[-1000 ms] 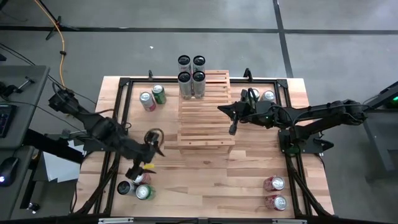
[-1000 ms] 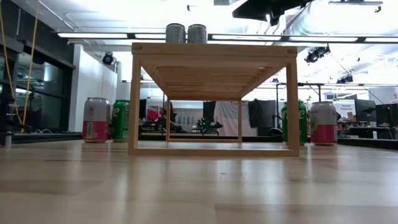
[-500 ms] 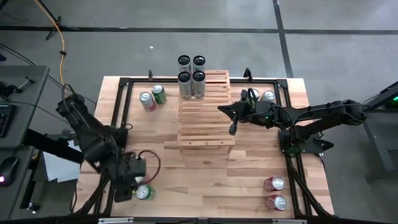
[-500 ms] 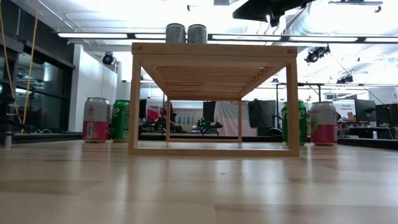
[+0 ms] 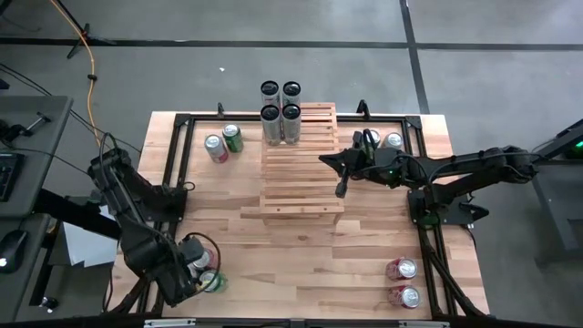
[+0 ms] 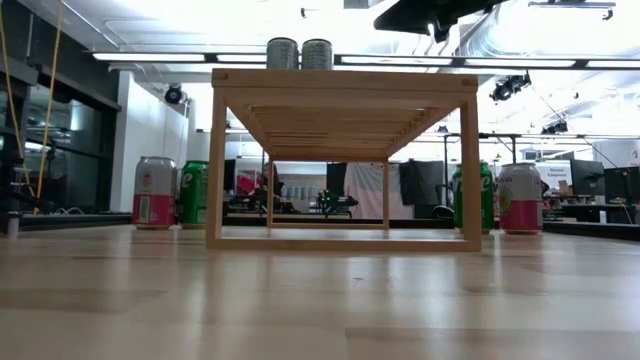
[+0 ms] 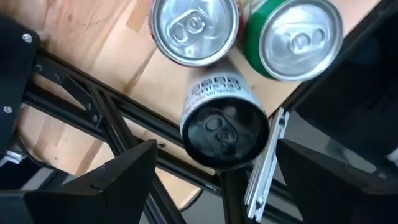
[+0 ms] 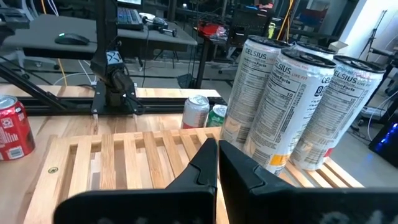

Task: Place canned beverage on shelf
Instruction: Put the white pink soda can aligned with the other white pink soda cans on the shelf

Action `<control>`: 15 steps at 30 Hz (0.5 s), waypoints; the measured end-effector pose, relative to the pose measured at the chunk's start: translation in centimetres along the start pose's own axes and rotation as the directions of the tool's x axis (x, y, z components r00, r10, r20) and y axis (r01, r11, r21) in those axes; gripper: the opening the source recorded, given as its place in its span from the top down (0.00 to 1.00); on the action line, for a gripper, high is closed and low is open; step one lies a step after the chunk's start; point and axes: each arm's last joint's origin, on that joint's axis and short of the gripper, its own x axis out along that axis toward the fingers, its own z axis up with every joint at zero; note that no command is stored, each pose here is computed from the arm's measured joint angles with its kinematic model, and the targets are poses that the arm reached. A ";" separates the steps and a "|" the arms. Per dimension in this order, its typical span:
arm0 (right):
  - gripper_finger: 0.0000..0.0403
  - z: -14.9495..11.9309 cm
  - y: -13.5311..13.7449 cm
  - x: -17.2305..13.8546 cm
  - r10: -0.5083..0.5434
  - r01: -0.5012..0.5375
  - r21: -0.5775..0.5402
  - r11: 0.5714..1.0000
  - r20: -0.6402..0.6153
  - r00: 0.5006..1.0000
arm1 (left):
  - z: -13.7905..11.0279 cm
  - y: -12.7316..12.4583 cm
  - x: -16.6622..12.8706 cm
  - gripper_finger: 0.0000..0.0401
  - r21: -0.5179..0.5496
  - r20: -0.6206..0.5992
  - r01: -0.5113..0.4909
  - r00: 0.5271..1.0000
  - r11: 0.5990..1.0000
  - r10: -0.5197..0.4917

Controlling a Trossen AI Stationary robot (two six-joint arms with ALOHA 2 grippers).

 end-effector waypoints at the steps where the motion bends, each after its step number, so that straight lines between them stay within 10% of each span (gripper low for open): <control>1: 1.00 0.0 0.0 0.0 0.000 0.000 -0.004 1.000 0.000 1.000 | 0.0 -0.1 0.1 0.20 -0.009 0.003 -0.002 1.000 1.000 0.002; 15: 1.00 0.0 0.0 0.0 0.000 0.000 -0.011 1.000 -0.001 1.000 | 0.3 -0.5 0.7 0.20 -0.151 0.017 -0.031 0.999 0.988 0.034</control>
